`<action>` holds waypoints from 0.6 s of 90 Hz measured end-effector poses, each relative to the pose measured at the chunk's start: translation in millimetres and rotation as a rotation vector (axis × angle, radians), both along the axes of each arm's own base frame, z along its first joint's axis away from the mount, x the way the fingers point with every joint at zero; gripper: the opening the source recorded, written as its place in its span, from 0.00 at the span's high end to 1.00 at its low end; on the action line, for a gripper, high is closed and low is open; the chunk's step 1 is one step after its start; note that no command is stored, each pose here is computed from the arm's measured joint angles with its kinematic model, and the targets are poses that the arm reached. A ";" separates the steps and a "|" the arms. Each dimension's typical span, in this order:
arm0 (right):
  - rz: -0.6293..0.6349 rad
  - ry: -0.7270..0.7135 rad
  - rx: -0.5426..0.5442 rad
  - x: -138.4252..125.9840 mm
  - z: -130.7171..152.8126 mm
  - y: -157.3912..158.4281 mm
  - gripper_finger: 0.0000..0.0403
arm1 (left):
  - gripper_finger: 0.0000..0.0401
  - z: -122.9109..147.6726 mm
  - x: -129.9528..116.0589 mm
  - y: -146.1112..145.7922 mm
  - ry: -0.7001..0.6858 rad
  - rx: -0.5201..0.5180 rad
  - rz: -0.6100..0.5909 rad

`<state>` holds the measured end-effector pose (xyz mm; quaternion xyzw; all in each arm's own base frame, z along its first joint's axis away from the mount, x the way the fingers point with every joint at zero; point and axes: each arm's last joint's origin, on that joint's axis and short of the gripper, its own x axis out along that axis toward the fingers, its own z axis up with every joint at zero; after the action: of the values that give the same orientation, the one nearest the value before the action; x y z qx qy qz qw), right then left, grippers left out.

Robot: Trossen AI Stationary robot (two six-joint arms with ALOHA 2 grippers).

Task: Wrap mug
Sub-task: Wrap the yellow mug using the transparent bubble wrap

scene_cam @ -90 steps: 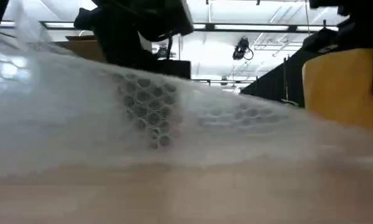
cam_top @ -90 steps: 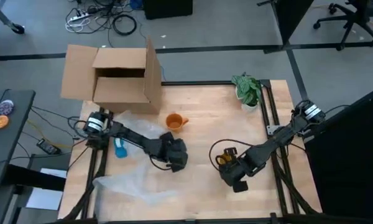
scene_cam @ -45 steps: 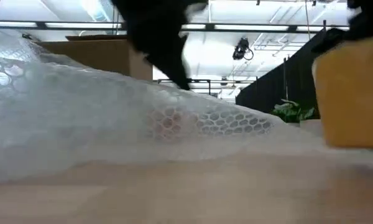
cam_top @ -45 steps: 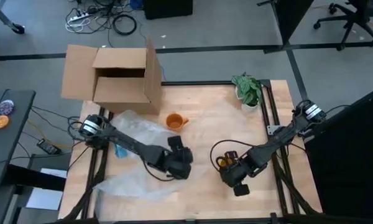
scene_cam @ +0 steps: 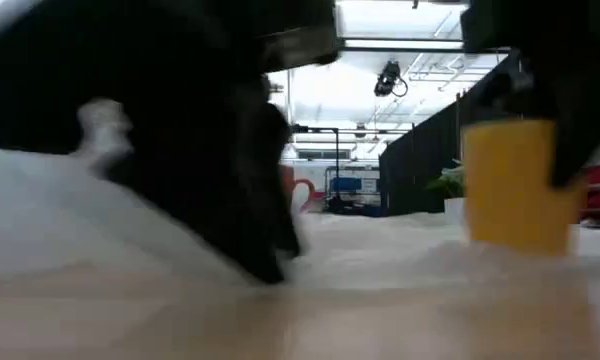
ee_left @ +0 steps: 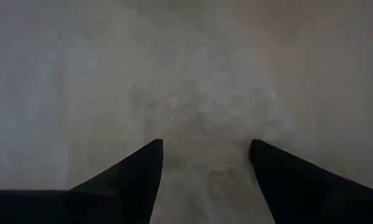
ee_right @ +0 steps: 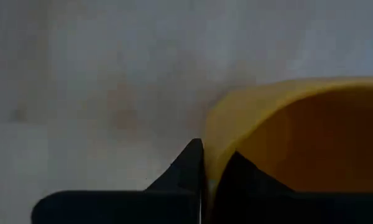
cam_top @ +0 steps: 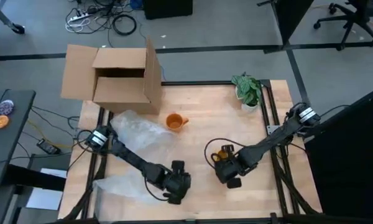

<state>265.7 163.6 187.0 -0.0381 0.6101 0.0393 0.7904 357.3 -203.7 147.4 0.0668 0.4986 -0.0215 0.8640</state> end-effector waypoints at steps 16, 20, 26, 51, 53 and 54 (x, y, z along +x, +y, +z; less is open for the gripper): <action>0.049 0.017 0.133 -0.9 7.1 27.9 1.00 | 0.43 36.7 -15.6 -10.1 0.065 -0.033 -0.036; 0.058 0.021 0.145 -1.5 13.7 32.7 1.00 | 0.43 47.9 -19.2 -10.9 0.063 -0.039 -0.035; 0.068 0.019 0.151 -2.1 24.7 38.4 1.00 | 0.43 59.1 -19.9 -11.7 0.020 -0.058 -0.016; 0.063 -0.097 -0.045 -0.8 59.9 32.0 1.00 | 0.43 56.0 5.3 -14.2 -0.283 -0.008 -0.008; 0.059 -0.094 -0.052 -0.6 58.7 30.9 1.00 | 0.43 51.2 7.0 -12.4 -0.281 0.001 -0.009; 0.057 -0.092 -0.053 -0.4 57.9 30.4 1.00 | 0.43 48.7 7.9 -11.4 -0.279 0.004 -0.008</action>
<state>265.3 194.0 244.9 -0.0782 0.5725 0.0435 0.8150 365.2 -215.1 196.0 0.0727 0.3732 -0.0143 0.9248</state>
